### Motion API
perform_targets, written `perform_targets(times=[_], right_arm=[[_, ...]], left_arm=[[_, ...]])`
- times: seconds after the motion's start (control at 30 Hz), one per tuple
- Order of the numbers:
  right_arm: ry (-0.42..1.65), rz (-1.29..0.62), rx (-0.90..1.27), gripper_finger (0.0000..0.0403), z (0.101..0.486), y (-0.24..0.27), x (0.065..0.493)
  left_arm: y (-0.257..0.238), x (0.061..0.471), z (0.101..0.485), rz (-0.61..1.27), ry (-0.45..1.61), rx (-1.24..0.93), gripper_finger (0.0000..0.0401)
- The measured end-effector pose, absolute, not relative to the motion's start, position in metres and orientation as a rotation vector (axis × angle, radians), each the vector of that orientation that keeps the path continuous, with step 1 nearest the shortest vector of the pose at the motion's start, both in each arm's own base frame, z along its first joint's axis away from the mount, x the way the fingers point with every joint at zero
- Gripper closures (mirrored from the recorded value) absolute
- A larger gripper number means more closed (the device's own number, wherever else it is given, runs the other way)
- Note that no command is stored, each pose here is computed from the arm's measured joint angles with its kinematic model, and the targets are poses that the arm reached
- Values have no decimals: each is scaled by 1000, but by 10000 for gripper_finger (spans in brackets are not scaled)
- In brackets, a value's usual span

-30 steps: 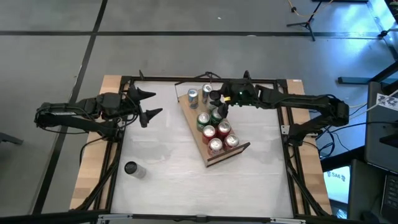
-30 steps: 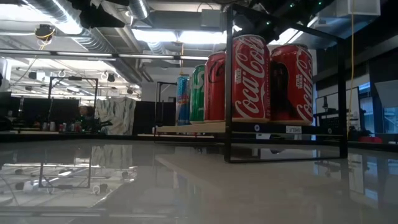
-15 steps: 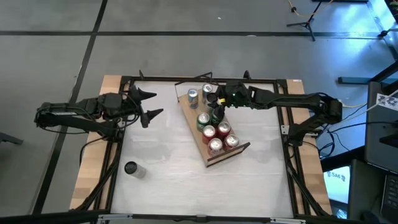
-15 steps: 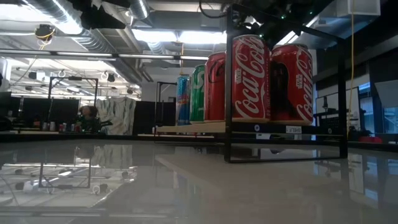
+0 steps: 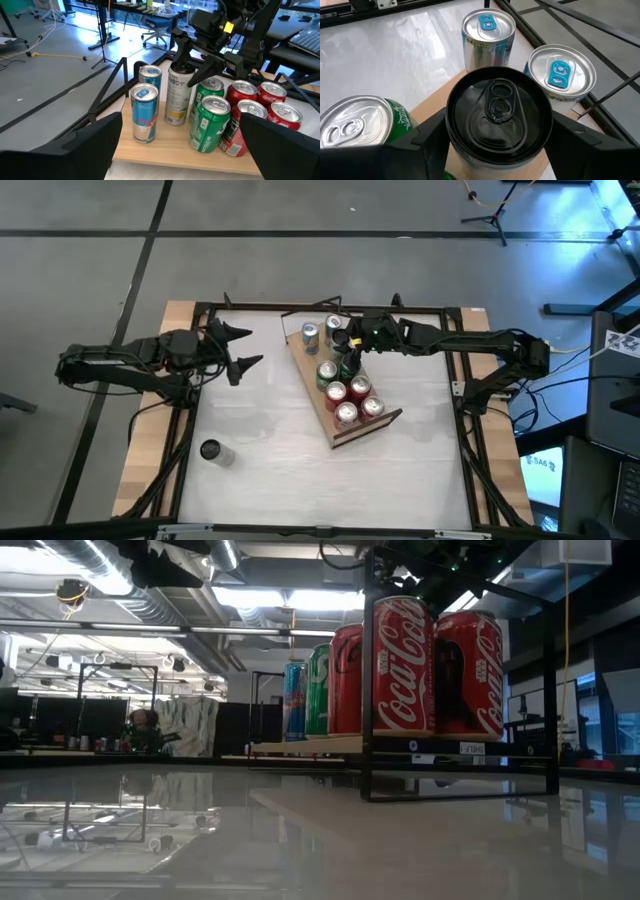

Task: Place canned beverage on shelf
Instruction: Put the right white-yellow soda can on the shelf

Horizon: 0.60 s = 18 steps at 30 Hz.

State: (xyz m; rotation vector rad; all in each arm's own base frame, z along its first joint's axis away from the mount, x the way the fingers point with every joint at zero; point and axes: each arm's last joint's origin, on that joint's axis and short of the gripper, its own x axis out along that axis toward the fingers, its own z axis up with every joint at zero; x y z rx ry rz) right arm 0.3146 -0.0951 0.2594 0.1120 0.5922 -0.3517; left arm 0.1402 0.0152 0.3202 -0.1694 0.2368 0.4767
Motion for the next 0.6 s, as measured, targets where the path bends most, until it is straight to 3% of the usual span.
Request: perform_targets(times=[0.33, 0.6], right_arm=[[609, -351, 117, 103, 257, -95, 314], [612, -352, 117, 94, 256, -95, 314]], left_arm=[[15, 140, 320, 477, 238, -169, 9], [15, 140, 320, 477, 238, -168, 9]])
